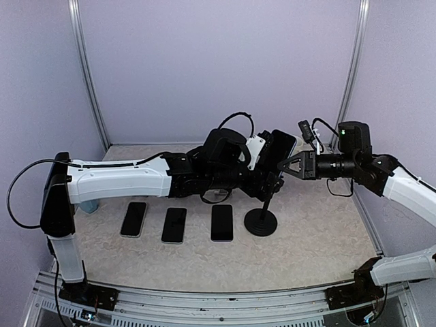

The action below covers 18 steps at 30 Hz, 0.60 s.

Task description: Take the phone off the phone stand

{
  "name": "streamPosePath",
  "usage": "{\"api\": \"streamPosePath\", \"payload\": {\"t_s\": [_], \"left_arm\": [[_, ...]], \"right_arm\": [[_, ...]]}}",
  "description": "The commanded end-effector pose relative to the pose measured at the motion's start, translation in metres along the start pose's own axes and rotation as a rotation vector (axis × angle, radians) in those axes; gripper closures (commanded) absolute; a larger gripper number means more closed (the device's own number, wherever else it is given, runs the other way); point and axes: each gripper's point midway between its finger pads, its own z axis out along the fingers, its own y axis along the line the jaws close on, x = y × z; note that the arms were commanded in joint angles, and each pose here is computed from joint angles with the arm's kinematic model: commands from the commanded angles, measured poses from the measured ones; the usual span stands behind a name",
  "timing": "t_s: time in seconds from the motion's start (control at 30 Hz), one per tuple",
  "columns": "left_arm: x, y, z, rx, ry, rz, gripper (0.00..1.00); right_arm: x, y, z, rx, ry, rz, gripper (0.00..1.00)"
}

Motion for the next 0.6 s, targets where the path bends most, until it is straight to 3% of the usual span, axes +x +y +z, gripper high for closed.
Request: {"api": "streamPosePath", "payload": {"t_s": [0.0, 0.1, 0.3, 0.37, 0.43, 0.57], "left_arm": [[0.004, -0.008, 0.011, 0.005, 0.030, 0.011, 0.02], [0.004, -0.009, 0.015, -0.017, 0.037, 0.026, 0.06], [0.003, -0.002, 0.016, -0.066, 0.029, 0.026, 0.29], [0.003, -0.001, 0.015, -0.073, 0.022, 0.023, 0.36], [0.006, 0.001, 0.013, -0.084, 0.022, 0.021, 0.42], [0.009, 0.003, 0.009, -0.090, 0.013, 0.012, 0.49]], "right_arm": [[-0.027, 0.039, -0.014, -0.114, -0.112, -0.151, 1.00], [-0.024, 0.041, -0.014, -0.117, -0.108, -0.153, 1.00], [-0.018, 0.037, -0.014, -0.101, -0.098, -0.142, 0.99], [-0.017, 0.034, -0.015, -0.080, -0.100, -0.136, 0.83], [-0.016, 0.031, -0.018, -0.052, -0.102, -0.126, 0.60], [-0.014, 0.026, -0.024, -0.034, -0.124, -0.153, 0.40]]}}
